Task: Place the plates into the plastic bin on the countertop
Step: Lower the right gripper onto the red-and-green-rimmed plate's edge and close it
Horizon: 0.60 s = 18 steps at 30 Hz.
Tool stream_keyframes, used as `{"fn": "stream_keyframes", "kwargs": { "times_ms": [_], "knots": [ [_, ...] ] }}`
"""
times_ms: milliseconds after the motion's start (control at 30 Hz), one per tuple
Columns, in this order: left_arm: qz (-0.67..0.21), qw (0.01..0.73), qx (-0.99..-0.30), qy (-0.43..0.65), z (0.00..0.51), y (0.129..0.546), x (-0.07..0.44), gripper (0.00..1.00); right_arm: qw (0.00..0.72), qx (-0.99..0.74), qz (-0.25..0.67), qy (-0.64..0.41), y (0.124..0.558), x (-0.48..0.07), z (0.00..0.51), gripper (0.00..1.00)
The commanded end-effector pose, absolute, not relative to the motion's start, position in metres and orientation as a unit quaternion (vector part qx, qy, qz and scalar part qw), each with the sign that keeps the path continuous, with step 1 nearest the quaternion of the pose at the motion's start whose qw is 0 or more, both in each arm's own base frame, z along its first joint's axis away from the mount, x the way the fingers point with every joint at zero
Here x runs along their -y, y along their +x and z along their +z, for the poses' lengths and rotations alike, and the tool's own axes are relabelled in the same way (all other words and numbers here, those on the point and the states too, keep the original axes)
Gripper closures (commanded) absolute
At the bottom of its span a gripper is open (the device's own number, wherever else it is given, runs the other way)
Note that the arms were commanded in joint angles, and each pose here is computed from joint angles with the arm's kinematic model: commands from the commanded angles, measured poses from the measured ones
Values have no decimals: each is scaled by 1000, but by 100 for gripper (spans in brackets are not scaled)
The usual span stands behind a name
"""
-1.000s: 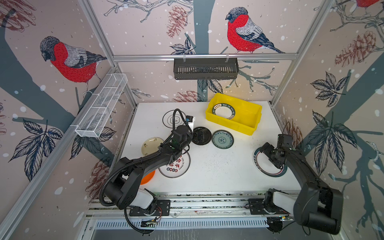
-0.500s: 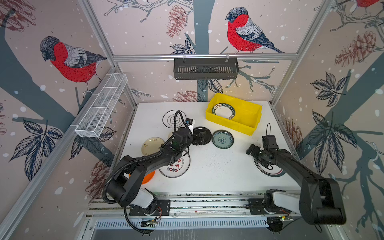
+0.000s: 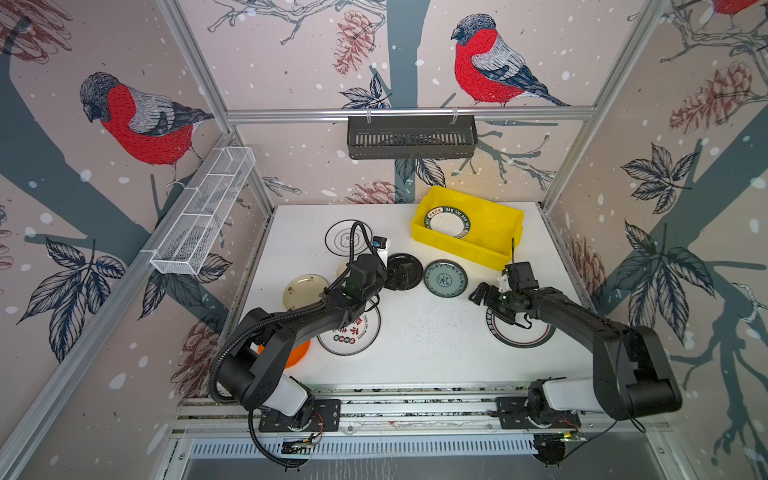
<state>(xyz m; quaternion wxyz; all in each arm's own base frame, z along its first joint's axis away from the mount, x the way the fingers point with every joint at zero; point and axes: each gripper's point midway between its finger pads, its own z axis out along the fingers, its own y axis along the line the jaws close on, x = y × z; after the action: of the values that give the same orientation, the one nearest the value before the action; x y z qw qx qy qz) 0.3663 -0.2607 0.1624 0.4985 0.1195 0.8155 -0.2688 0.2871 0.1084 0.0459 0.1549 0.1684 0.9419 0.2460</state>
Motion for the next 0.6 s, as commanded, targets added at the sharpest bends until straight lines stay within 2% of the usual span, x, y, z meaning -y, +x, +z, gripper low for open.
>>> {"fn": "stream_keyframes", "kwargs": {
  "times_ms": [0, 367, 567],
  "knots": [
    [-276, 503, -811, 118, 167, 367, 263, 2, 157, -930, 293, 154, 292, -125, 61, 3],
    [-274, 497, -815, 120, 162, 365, 264, 2, 180, -915, 342, 117, 316, -147, 88, 3],
    [-278, 499, -810, 134, 166, 359, 270, 2, 193, -956, 165, 149, 320, -84, 85, 2]
  ]
}}
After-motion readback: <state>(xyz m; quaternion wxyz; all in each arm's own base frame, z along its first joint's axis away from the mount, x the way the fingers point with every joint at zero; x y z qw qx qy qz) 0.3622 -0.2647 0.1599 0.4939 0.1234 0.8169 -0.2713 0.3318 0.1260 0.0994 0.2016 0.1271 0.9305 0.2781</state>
